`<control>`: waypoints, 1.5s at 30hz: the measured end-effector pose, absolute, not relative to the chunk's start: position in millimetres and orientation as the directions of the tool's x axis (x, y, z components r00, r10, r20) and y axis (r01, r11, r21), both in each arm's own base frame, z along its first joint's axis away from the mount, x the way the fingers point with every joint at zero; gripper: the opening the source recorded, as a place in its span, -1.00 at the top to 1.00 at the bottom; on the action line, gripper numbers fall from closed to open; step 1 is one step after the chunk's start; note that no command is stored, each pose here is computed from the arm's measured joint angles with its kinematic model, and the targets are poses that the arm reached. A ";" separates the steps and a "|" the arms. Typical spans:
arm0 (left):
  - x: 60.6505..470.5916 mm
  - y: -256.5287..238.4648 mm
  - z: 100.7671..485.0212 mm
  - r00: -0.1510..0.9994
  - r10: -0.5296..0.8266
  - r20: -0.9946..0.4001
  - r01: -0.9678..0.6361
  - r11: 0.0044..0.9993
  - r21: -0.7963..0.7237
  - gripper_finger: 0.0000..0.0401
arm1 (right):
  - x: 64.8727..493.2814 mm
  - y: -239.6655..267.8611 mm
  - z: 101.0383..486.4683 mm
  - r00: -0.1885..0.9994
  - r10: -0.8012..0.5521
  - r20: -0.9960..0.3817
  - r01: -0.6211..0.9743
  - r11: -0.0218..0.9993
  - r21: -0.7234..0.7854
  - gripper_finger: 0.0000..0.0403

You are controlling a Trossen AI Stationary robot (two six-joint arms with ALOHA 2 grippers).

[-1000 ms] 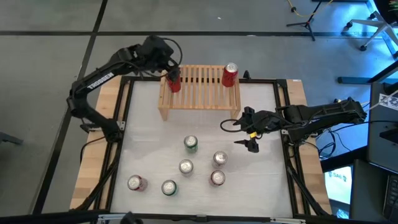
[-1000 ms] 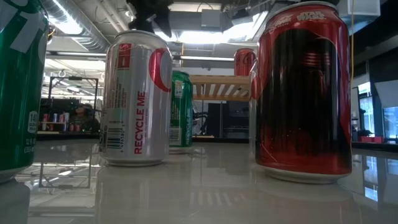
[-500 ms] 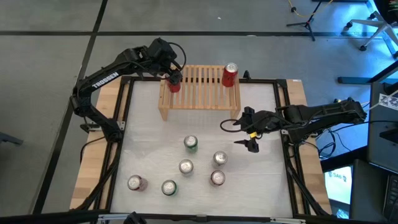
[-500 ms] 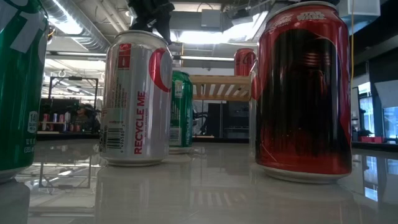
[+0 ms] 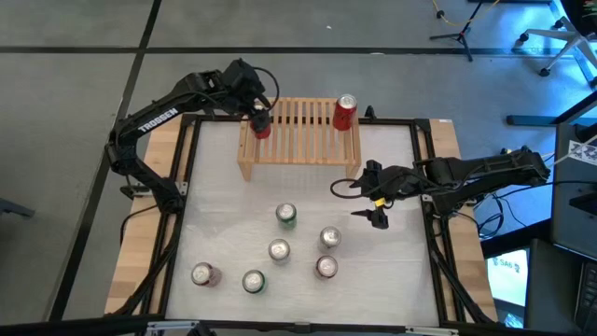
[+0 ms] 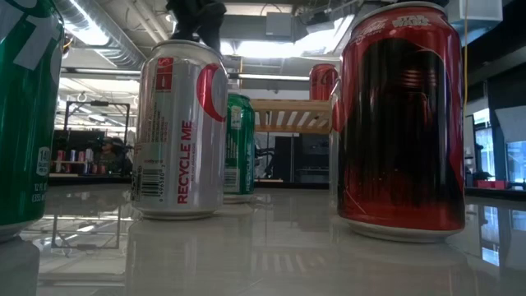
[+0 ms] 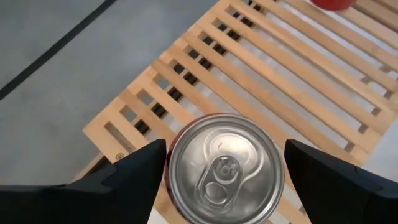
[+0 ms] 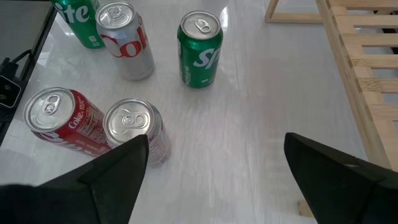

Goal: Place canned beverage on shelf
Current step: Put the red black soda can on the shelf

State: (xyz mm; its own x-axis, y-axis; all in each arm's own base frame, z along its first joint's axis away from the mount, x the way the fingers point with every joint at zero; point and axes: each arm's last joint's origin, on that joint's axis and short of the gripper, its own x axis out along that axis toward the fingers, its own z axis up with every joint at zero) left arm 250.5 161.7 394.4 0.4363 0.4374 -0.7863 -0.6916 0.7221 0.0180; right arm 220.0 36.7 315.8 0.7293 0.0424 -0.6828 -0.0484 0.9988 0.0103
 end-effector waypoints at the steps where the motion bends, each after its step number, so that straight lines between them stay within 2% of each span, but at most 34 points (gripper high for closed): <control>1: 250.3 161.6 394.2 0.434 0.436 -0.788 -0.691 0.722 0.019 -0.58 | 220.0 36.7 315.8 0.729 0.042 -0.683 -0.048 0.999 0.010 -0.84; 13: 249.6 161.2 393.6 0.427 0.432 -0.794 -0.648 0.759 0.064 -0.57 | 220.0 36.7 315.8 0.729 0.042 -0.683 -0.048 0.999 0.010 -0.84; 25: 249.6 161.0 394.8 0.436 0.431 -0.790 -0.592 0.798 0.109 -0.29 | 220.0 36.7 315.8 0.729 0.042 -0.683 -0.048 0.999 0.010 -0.84; 45: 248.7 164.9 395.6 0.474 0.399 -0.785 -0.349 0.904 0.249 -0.27 | 220.0 36.7 315.8 0.729 0.042 -0.683 -0.049 0.999 0.010 -0.84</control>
State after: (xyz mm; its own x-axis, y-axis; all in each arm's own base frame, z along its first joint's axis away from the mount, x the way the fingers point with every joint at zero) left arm 248.7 164.9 395.6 0.4742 0.3993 -0.7847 -0.3486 0.9036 0.2491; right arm 220.0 36.7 315.8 0.7293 0.0424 -0.6828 -0.0485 0.9988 0.0102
